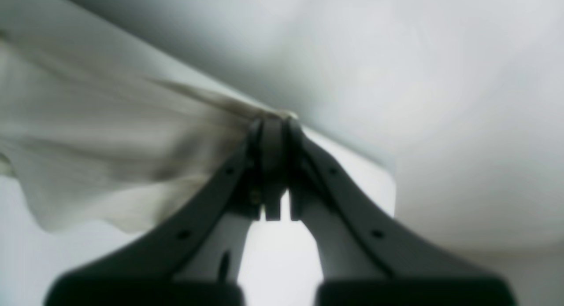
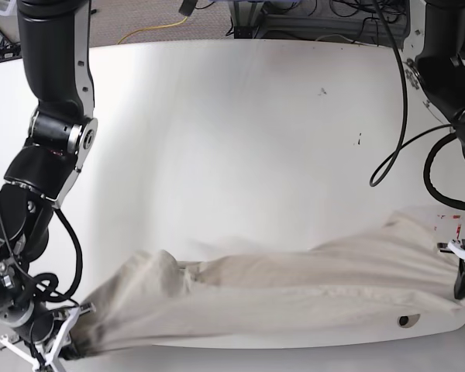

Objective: Fold the T-shirt properly
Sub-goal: 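Raise the shirt high with both grippers, stretching it between them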

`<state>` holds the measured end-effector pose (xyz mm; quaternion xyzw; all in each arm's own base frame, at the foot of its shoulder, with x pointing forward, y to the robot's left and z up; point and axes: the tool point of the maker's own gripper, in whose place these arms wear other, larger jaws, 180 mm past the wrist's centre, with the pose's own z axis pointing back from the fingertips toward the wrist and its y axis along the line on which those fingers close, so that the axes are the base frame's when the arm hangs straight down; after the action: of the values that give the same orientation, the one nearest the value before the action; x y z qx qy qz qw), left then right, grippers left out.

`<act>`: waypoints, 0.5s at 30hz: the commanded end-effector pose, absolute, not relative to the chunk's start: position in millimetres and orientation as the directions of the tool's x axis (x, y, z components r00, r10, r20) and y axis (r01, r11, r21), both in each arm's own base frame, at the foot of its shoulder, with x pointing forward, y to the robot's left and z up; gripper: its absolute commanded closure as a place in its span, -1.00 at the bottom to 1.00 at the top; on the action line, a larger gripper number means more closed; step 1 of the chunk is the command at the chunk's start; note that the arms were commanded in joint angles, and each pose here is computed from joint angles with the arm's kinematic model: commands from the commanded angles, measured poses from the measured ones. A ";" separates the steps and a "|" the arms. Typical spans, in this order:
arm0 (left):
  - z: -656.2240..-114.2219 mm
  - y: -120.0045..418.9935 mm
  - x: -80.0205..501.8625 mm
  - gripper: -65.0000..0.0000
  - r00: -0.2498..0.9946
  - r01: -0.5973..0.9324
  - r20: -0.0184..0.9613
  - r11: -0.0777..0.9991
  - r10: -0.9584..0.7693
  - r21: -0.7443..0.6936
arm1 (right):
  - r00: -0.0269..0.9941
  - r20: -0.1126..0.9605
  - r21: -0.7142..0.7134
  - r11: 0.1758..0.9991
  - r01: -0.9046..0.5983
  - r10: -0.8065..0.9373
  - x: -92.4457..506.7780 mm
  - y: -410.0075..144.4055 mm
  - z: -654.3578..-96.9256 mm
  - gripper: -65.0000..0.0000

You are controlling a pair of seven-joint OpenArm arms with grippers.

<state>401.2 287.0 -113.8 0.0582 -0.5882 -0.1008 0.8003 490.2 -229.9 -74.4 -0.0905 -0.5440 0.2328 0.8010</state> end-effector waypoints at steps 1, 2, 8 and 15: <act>-107.5 285.5 394.0 1.00 0.258 0.089 0.931 0.966 -0.259 0.244 | 0.178 0.863 -0.429 0.871 -0.237 0.474 479.7 -222.4 -45.3 1.00; -114.8 284.6 390.9 1.00 0.274 0.095 0.925 0.965 -0.262 0.245 | 0.186 0.865 -0.421 0.876 -0.235 0.466 474.8 -222.9 -54.0 1.00; -157.0 280.7 364.6 1.00 0.368 0.125 0.883 0.957 -0.290 0.262 | 0.221 0.849 -0.423 0.867 -0.263 0.480 446.0 -217.9 -96.8 1.00; -206.3 287.7 326.4 1.00 0.471 0.191 0.827 0.951 -0.305 0.242 | 0.314 0.819 -0.401 0.871 -0.284 0.480 411.1 -223.2 -152.2 1.00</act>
<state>328.0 283.9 -218.1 0.0531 -0.4756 -0.1425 0.8664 415.5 -223.5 -164.3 -0.0822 -0.5163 0.2333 0.8199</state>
